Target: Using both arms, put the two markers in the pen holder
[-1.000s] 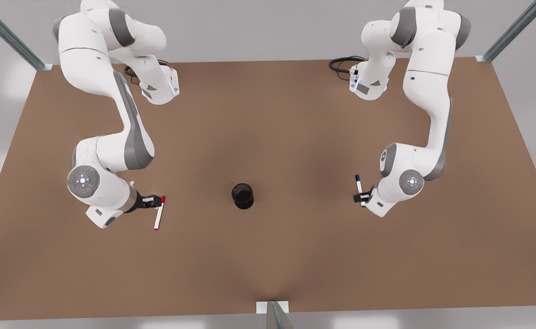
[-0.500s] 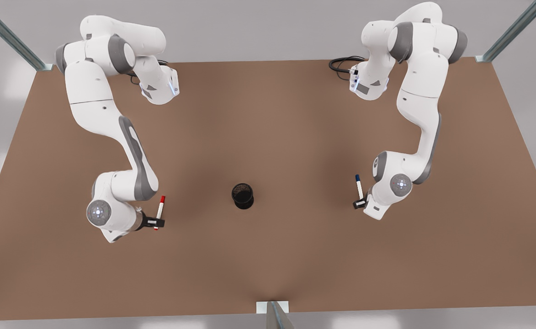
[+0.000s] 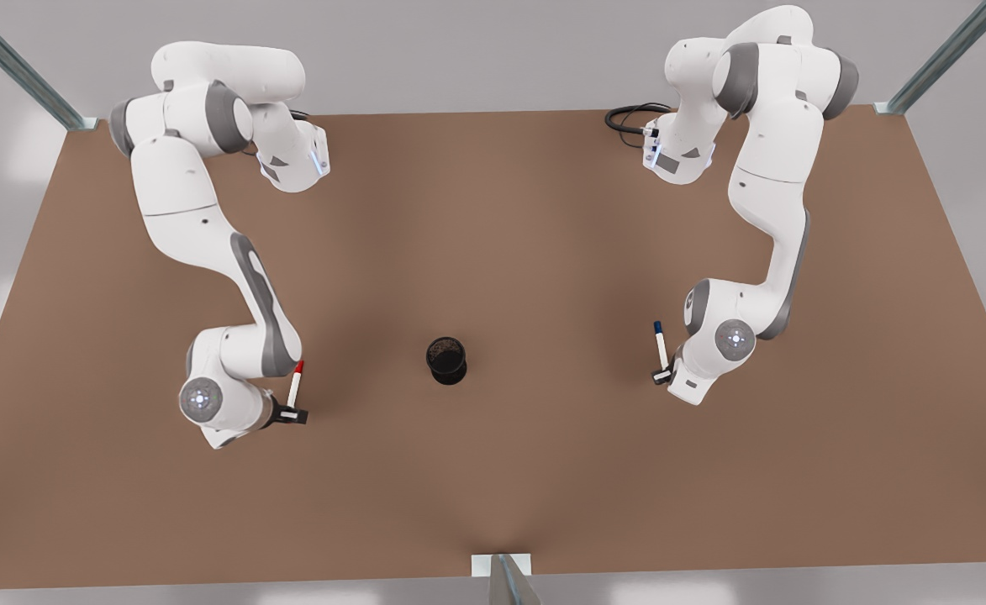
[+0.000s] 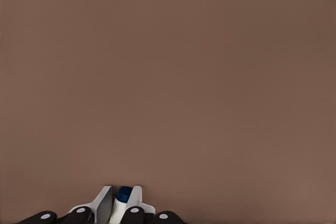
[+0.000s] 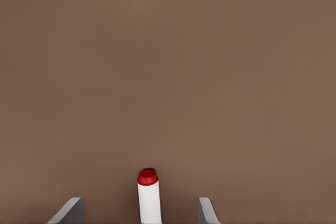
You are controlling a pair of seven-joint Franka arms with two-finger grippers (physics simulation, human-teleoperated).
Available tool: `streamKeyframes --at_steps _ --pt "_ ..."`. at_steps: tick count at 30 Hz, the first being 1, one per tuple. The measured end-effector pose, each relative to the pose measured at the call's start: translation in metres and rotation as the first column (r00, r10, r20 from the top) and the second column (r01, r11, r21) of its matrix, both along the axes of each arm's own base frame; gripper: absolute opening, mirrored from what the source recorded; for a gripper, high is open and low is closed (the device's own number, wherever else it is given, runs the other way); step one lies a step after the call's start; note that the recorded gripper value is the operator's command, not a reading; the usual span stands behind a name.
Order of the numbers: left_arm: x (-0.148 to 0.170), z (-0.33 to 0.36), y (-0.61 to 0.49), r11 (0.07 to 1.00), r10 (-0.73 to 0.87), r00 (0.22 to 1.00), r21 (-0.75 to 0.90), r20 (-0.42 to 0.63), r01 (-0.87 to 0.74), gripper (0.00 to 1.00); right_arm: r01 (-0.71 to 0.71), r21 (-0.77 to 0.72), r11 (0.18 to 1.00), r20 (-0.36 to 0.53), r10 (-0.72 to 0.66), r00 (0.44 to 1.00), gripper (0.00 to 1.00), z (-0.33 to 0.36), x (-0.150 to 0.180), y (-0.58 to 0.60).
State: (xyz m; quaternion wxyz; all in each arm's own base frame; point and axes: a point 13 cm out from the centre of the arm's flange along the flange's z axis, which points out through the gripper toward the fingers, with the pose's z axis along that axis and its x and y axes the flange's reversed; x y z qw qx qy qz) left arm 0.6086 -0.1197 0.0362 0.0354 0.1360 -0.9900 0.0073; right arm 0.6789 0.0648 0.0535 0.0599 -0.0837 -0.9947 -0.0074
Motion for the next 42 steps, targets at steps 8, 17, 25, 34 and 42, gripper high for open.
streamKeyframes --at_steps 8,17,25,34,42 --pt "0.003 0.004 0.003 1.0 -0.008 1.0 0.017 0.01 0.008 0.21 -0.004 -0.024 1.0 0.001 0.004 1.0 0.69 -0.012 -0.002 -0.002" --pt "0.071 0.184 -0.115 0.986 -0.122 0.975 -0.089 0.184 0.14 0.21 0.004 -0.033 0.999 -0.024 -0.005 1.0 0.6 -0.019 -0.016 0.003" --pt "0.027 0.281 -0.326 0.886 -0.325 0.905 -0.245 0.273 0.393 0.21 0.02 -0.035 0.999 -0.026 -0.021 0.999 0.36 -0.014 -0.019 0.004" --pt "0.021 0.266 -0.45 0.83 -0.27 0.823 -0.313 0.5 0.462 0.21 0.032 -0.038 0.999 -0.036 -0.034 0.999 0.36 -0.019 -0.022 0.004" --pt "0.027 0.23 -0.465 0.839 -0.198 0.806 -0.329 0.558 0.434 0.21 0.034 -0.028 0.999 -0.001 -0.034 0.999 0.29 0.009 -0.011 0.009"
